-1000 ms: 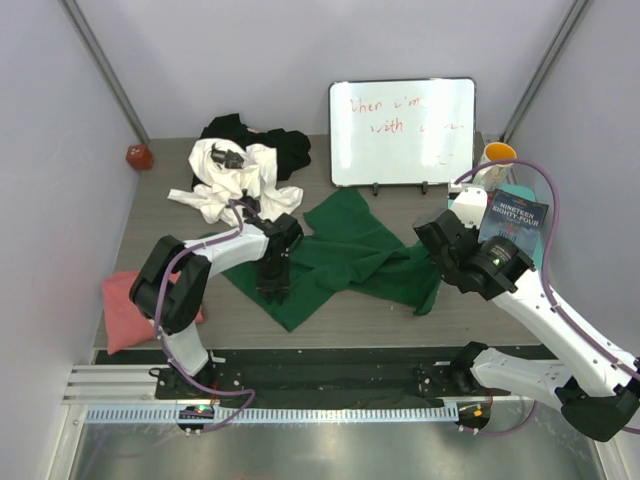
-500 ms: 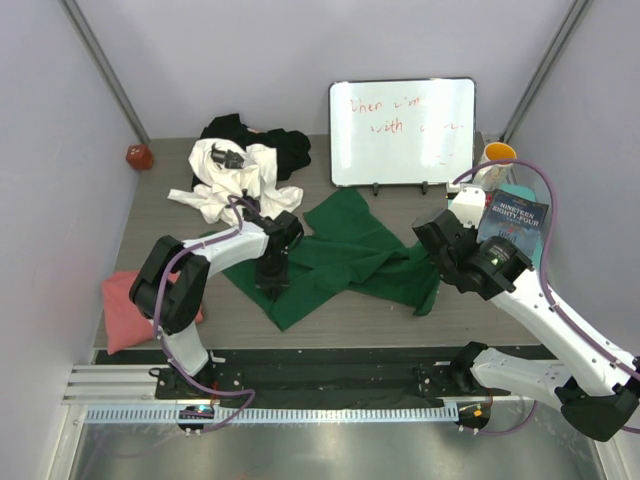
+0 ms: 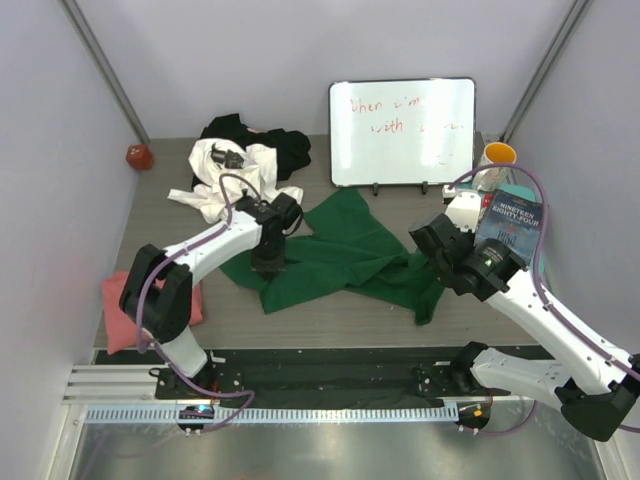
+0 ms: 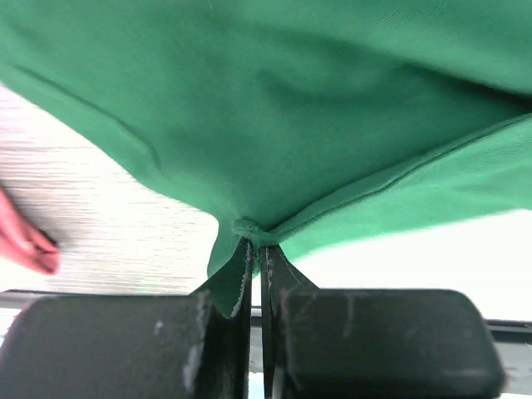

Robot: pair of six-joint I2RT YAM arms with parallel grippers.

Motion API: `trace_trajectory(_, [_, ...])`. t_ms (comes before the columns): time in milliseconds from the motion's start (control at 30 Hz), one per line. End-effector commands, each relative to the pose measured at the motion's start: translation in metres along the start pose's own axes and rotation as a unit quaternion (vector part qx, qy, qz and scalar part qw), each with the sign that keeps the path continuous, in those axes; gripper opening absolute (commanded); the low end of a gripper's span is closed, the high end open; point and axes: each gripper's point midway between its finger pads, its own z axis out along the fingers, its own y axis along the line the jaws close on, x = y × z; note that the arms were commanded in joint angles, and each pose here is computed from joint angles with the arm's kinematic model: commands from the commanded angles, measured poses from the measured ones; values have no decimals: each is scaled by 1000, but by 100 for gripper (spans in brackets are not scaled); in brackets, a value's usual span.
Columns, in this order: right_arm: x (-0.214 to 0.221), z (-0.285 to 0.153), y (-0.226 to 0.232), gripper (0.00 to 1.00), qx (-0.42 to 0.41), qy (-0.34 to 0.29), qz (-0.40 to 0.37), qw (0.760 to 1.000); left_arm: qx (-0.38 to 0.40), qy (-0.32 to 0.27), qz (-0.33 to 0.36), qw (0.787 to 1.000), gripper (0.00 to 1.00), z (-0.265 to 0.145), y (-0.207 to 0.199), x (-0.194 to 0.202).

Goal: Fold and stack the t-shirts

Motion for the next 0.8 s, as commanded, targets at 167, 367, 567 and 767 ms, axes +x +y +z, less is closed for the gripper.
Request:
trace_trajectory(167, [16,9,5,24,6,25,-7,1000,26,-85,-5,996,0,-61,3,-29])
trace_trajectory(367, [12,9,10,29,2,27,-17,999,37,-67,4,997,0,-55,-2,-23])
trace_trajectory(567, [9,10,13,29,-1,25,-19,1000,61,-33,9,998,10,-38,-13,-10])
trace_trajectory(767, [5,9,11,29,1,18,-22,1000,65,-16,15,998,27,-30,-15,-2])
